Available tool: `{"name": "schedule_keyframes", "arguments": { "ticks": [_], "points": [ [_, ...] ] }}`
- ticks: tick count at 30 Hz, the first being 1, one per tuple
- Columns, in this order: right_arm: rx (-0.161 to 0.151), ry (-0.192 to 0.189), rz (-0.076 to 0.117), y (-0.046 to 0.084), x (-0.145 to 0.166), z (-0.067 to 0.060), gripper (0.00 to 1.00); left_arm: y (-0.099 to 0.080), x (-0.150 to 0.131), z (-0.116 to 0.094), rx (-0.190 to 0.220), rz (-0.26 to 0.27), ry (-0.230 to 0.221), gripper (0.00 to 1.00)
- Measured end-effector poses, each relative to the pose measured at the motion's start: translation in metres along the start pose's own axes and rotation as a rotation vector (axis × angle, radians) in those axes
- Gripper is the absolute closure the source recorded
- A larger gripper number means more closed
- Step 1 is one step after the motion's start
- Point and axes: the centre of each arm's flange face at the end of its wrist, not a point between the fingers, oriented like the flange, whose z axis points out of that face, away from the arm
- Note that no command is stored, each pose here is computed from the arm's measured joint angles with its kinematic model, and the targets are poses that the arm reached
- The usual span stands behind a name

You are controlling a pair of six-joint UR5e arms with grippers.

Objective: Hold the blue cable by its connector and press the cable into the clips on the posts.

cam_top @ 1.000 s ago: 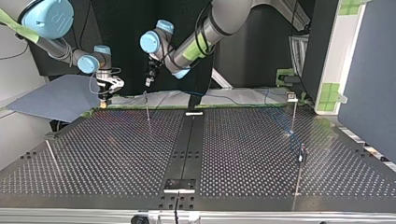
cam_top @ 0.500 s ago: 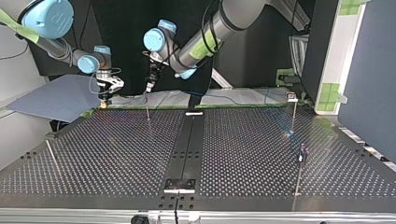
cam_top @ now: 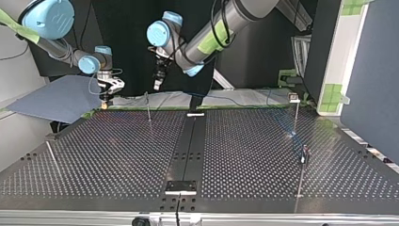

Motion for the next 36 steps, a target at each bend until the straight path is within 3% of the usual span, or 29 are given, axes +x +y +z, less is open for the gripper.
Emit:
{"name": "schedule_keyframes", "arguments": {
  "ticks": [7,20,36],
  "points": [
    [0.012,-0.004,0.014,-0.004,-0.003,-0.001,1.00,0.011,-0.012,-0.025,-0.046,0.032,0.032,0.00],
    [0.016,-0.022,0.022,-0.002,-0.004,-0.002,1.00,0.026,-0.037,-0.060,-0.053,0.031,0.036,0.00],
    [0.031,-0.031,0.020,-0.006,-0.006,-0.003,1.00,0.045,-0.075,-0.093,-0.010,-0.140,-0.066,0.00]
  ]
}}
